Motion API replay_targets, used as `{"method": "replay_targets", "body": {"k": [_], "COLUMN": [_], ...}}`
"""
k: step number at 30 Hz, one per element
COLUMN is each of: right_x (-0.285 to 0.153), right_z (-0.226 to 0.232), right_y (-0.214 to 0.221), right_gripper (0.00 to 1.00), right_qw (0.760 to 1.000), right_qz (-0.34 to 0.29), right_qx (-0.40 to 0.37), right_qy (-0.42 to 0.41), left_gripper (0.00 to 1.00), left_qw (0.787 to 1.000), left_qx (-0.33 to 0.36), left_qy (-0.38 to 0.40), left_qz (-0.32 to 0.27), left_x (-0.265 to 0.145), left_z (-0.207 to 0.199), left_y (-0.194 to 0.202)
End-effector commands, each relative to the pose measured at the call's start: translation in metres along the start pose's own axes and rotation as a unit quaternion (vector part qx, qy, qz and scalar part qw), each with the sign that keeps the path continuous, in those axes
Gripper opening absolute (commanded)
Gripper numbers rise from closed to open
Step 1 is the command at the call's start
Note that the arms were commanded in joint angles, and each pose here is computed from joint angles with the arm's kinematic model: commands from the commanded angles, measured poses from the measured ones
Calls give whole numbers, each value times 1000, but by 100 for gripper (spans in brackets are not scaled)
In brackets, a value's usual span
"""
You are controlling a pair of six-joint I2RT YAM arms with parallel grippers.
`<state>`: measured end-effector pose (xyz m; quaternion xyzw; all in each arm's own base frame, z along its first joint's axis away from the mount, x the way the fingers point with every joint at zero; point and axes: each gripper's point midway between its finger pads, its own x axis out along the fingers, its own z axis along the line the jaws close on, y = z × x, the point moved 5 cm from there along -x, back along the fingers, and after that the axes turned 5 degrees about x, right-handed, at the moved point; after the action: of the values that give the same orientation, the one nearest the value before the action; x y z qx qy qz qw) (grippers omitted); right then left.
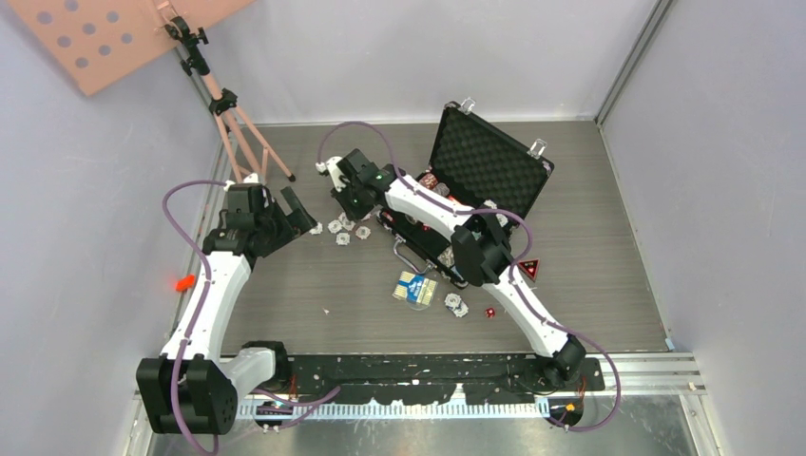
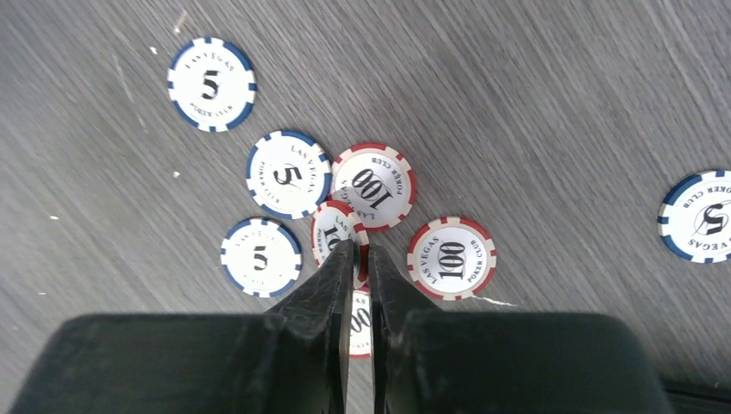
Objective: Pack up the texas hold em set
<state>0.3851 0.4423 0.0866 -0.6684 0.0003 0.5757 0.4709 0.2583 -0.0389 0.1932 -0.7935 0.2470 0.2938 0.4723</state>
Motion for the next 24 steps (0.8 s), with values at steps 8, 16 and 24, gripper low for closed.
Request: {"method": "replay_targets", "body": {"k": [8, 16, 24], "right_x": [-70, -103, -138], "right_z": [23, 9, -30], "right_y": [-42, -46, -30], "right_gripper": [0, 1, 0], "right_qw": [993, 984, 987], "right_qz": [-71, -90, -99], "right_qx": [69, 125, 129], "right_qy": [-65, -85, -16], "left_gripper": [91, 89, 86], "left_qw": [998, 994, 993], "left_qx": [1, -23, -20], "left_qy": [68, 103, 115], "left_qz": [7, 15, 32], "left_x": [-3, -1, -1], "left_z": [-18, -29, -31], "left_y": [-2, -3, 2]}}
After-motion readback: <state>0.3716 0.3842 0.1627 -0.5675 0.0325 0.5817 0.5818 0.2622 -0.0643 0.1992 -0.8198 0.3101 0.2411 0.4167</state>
